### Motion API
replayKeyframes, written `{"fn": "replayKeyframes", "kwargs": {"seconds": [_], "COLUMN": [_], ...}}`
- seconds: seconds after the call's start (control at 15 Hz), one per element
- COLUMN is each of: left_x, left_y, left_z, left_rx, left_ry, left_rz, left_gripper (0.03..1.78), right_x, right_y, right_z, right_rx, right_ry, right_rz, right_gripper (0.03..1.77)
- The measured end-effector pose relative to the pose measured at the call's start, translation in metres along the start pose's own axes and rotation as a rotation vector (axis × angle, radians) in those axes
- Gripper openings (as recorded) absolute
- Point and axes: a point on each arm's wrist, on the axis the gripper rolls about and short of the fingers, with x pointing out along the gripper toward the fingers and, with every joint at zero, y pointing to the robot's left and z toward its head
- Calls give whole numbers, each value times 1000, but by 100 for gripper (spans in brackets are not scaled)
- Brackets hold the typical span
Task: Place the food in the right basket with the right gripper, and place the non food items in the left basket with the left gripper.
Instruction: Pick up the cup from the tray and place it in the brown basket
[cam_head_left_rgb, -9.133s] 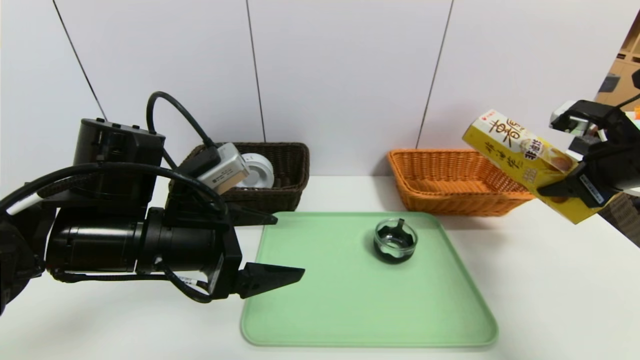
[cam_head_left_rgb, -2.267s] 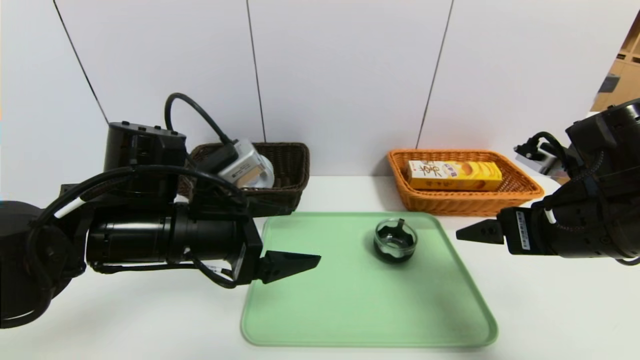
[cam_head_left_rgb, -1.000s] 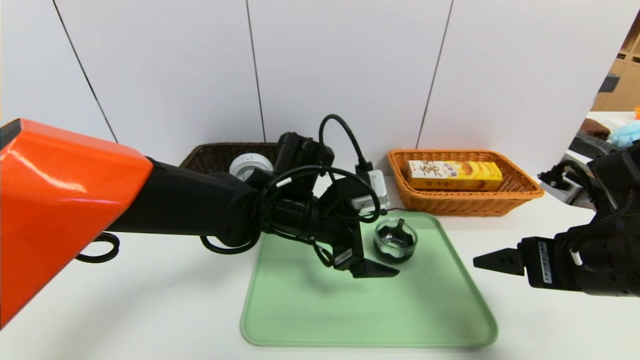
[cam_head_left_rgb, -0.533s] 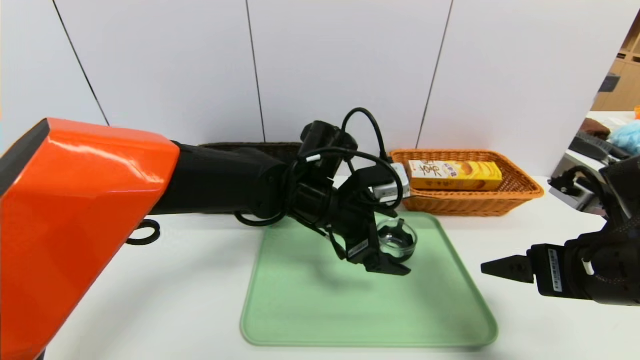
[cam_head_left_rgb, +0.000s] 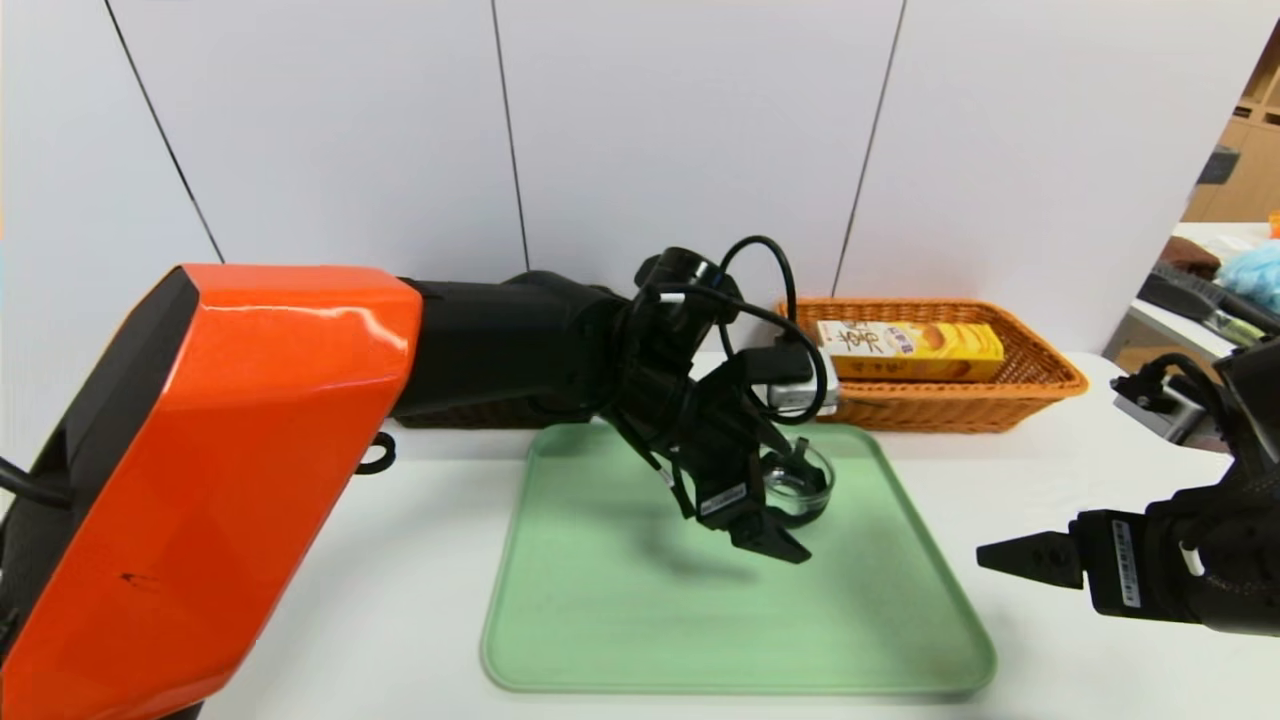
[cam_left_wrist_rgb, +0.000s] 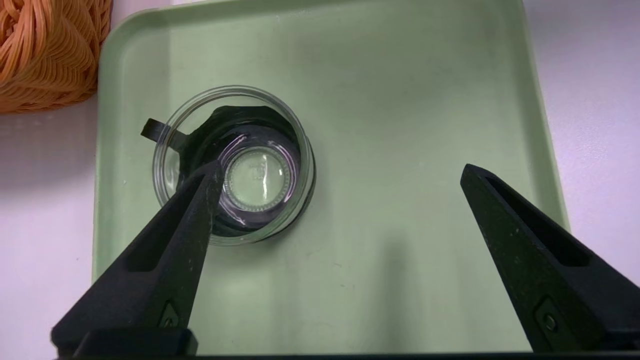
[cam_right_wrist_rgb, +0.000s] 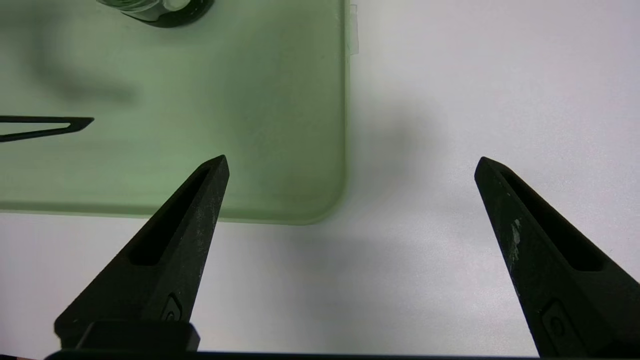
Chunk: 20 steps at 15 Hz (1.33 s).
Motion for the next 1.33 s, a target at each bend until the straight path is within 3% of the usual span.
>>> {"fn": "replayKeyframes", "kwargs": {"seconds": [0.4, 1.33], "left_x": [17, 31], "left_y": [3, 2], "left_z": [-9, -19], "left_rx": [69, 96], "left_ry": [39, 66], "left_rz": [0, -28], "left_gripper": [169, 169], "right_x": [-2, 0], "right_y": [-2, -3], "right_z": [-4, -7], "right_rx": [1, 5], "right_ry": [2, 13], "right_rz": [1, -4], "right_gripper": [170, 170]}}
